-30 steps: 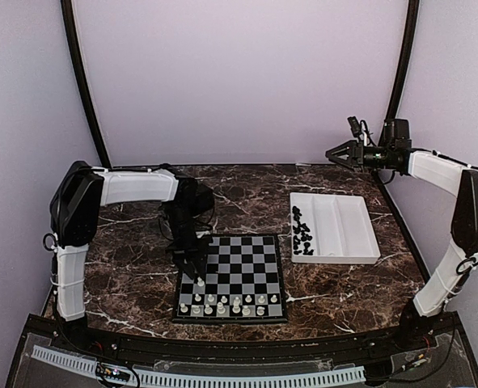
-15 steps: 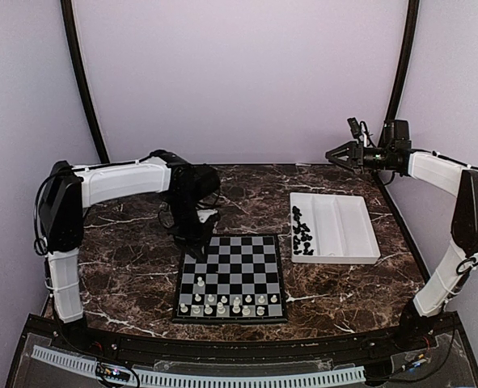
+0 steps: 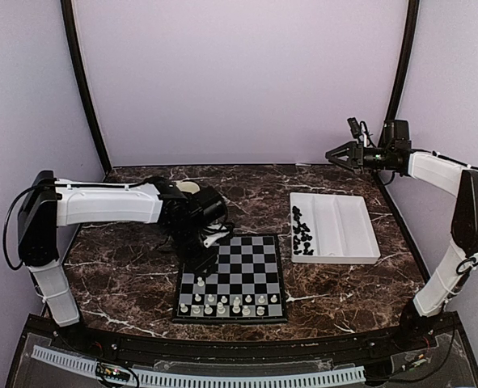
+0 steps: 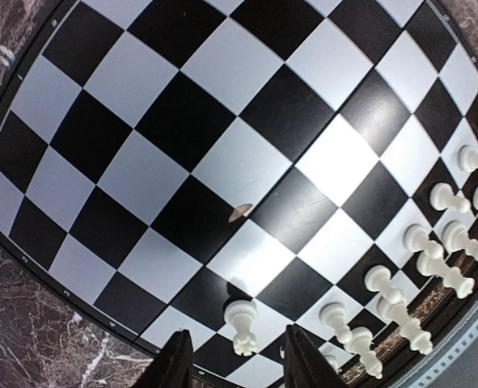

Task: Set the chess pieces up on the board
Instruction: Pick up the rook from the chessboard.

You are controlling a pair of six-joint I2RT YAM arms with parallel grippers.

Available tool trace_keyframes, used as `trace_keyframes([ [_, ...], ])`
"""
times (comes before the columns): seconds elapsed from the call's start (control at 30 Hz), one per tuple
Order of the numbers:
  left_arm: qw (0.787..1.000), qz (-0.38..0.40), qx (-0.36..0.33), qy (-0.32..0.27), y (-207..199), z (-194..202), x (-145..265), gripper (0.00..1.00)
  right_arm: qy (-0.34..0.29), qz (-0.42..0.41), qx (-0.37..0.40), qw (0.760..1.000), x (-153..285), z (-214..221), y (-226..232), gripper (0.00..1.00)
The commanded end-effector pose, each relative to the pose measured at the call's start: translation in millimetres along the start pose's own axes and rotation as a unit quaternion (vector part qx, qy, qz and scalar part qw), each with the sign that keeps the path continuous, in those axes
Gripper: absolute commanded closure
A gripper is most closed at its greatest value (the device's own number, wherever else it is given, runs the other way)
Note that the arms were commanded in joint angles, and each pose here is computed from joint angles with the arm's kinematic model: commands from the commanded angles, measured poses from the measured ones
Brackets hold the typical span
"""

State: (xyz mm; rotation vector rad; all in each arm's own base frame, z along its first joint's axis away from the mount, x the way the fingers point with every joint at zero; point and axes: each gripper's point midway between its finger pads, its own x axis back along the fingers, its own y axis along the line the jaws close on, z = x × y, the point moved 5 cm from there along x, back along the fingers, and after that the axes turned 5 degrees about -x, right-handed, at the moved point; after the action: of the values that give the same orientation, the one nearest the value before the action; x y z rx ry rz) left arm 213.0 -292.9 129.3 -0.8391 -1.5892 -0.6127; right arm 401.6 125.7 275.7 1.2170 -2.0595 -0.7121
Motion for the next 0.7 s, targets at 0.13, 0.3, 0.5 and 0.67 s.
trace_keyframes([
  [0.13,0.999,-0.008,0.004,0.041,4,14,-19,0.62,-0.007,-0.006,0.025,1.000,2,-4,11,0.55],
  [0.3,0.998,-0.007,0.009,0.054,4,18,-24,0.68,-0.006,-0.008,0.023,1.000,0,-3,10,0.55],
  [0.5,0.997,0.004,0.013,0.072,1,25,-27,0.71,-0.005,-0.009,0.022,1.000,0,-3,10,0.55],
  [0.67,0.997,0.006,0.015,0.076,0,27,-24,0.69,-0.004,-0.009,0.023,1.000,-1,-2,10,0.55],
])
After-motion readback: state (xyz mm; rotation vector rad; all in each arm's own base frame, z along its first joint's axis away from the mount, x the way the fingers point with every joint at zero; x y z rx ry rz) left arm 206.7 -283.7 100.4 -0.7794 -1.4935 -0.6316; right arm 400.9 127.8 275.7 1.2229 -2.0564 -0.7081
